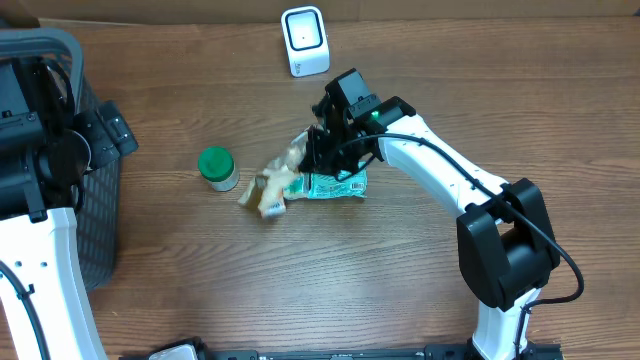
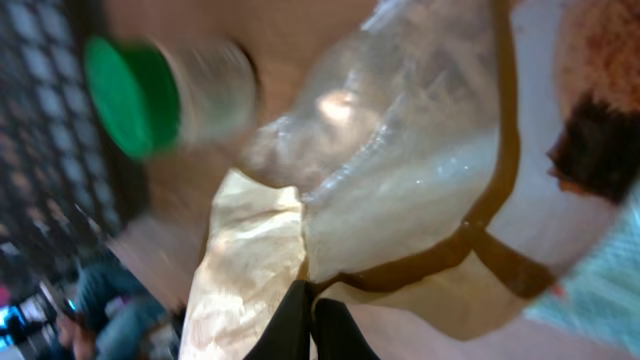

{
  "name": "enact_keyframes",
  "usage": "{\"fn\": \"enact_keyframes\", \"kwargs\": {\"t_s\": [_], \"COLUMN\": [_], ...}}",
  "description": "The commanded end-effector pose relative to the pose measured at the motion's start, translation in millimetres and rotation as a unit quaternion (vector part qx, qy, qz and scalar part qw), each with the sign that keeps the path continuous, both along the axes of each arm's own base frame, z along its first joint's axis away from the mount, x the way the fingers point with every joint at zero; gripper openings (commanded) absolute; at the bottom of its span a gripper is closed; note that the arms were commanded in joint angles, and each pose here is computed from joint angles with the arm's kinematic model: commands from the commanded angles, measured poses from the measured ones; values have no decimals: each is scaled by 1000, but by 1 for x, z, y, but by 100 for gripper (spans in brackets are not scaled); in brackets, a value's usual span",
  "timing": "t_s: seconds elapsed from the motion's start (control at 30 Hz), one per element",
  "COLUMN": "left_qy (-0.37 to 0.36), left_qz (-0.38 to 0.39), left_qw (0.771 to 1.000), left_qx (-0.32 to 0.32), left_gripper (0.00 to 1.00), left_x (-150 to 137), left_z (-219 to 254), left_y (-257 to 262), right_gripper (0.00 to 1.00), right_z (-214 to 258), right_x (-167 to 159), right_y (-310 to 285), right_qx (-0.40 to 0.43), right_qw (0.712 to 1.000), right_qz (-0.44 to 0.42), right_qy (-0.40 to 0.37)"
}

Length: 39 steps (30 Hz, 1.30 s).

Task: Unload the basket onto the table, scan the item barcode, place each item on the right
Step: 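Grasp the bread bag with the right gripper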

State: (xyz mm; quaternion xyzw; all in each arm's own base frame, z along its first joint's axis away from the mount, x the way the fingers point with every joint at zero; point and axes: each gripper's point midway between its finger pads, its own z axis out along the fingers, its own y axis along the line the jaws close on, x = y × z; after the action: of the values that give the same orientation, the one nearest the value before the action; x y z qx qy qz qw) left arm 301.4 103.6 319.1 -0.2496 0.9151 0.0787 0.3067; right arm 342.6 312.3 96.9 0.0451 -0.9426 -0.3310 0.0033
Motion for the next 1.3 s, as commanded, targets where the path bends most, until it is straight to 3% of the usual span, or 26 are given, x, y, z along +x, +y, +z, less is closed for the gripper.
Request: {"fn": "enact_keyframes", "kwargs": {"t_s": [0.0, 0.1, 0.23, 0.4, 0.57, 0.97, 1.27], "left_qy": [-14, -14, -14, -14, -14, -14, -14], "left_qz": [5, 5, 5, 5, 5, 5, 5], "left_qw": [1000, 1000, 1000, 1000, 1000, 1000, 1000], "left_qx": [-1, -1, -1, -1, -1, -1, -1], "left_gripper": [99, 100, 100, 100, 100, 100, 100], "left_x": [-2, -2, -2, -2, -2, -2, -2], "left_z": [8, 8, 8, 8, 8, 8, 8], "left_y": [0, 0, 0, 0, 0, 0, 0], "right_gripper": [4, 4, 8, 52, 73, 77, 64], "right_z": [15, 1, -1, -9, -31, -40, -36], "right_x": [-9, -1, 14, 24, 20, 8, -9], "right_y": [-10, -41, -58, -65, -61, -30, -4], "right_qx": [-5, -69, -78, -79, -74, 25, 131], "right_qw": [998, 996, 996, 996, 997, 998, 985], "right_qz": [54, 31, 4, -8, -1, 23, 45], "right_qy": [-38, -37, -43, -41, -8, 48, 99]}}
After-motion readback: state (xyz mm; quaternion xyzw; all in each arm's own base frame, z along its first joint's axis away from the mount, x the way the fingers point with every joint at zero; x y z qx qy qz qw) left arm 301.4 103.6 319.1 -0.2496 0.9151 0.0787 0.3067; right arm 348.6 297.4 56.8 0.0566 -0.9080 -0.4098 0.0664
